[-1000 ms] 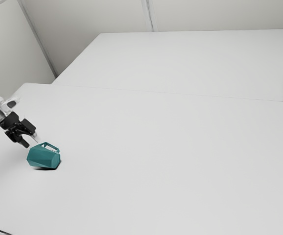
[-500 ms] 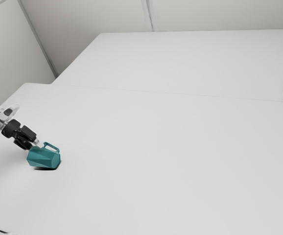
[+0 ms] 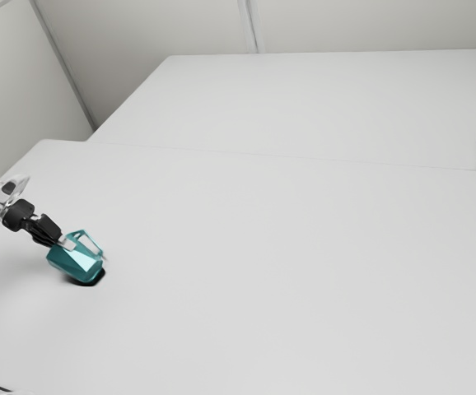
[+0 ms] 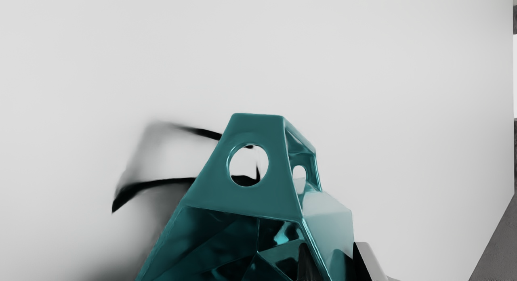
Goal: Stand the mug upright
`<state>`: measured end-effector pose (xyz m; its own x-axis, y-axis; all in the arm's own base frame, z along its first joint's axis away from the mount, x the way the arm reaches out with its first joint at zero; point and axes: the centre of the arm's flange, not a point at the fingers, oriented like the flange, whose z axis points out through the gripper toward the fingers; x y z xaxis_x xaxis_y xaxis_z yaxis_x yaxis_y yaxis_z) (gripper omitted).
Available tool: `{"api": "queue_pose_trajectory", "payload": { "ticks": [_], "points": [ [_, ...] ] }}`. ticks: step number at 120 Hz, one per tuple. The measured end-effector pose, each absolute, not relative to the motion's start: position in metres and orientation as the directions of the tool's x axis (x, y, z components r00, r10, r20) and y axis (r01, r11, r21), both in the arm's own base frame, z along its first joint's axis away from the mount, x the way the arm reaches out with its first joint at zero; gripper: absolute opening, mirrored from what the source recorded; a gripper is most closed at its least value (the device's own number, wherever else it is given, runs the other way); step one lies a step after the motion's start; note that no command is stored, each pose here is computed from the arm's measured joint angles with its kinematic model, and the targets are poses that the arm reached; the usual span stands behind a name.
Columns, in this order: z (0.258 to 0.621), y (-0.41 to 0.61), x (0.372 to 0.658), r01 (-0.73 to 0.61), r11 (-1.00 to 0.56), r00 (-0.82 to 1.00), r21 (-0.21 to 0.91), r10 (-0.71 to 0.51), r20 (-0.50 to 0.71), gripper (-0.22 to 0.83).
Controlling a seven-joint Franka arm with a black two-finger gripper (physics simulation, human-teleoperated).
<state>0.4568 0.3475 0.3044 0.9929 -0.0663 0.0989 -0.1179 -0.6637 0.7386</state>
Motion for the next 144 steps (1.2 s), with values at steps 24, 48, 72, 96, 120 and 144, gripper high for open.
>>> {"api": "queue_pose_trajectory", "payload": {
  "ticks": [24, 48, 72, 96, 120, 144],
  "points": [
    [0.308, 0.341, 0.461, -0.147, -0.655, 0.989, 0.742, -0.080, 0.125, -0.13],
    [0.332, 0.324, 0.469, -0.199, -0.655, 0.980, 0.729, -0.115, 0.165, -0.15],
    [0.386, 0.261, 0.501, -0.326, -0.662, 0.945, 0.675, -0.249, 0.212, -0.16],
    [0.425, 0.164, 0.541, -0.466, -0.692, 0.878, 0.551, -0.436, 0.196, -0.16],
    [0.427, 0.076, 0.554, -0.549, -0.734, 0.817, 0.399, -0.573, 0.071, -0.17],
    [0.408, -0.007, 0.559, -0.616, -0.756, 0.764, 0.222, -0.642, -0.067, -0.17]
  ]
}}
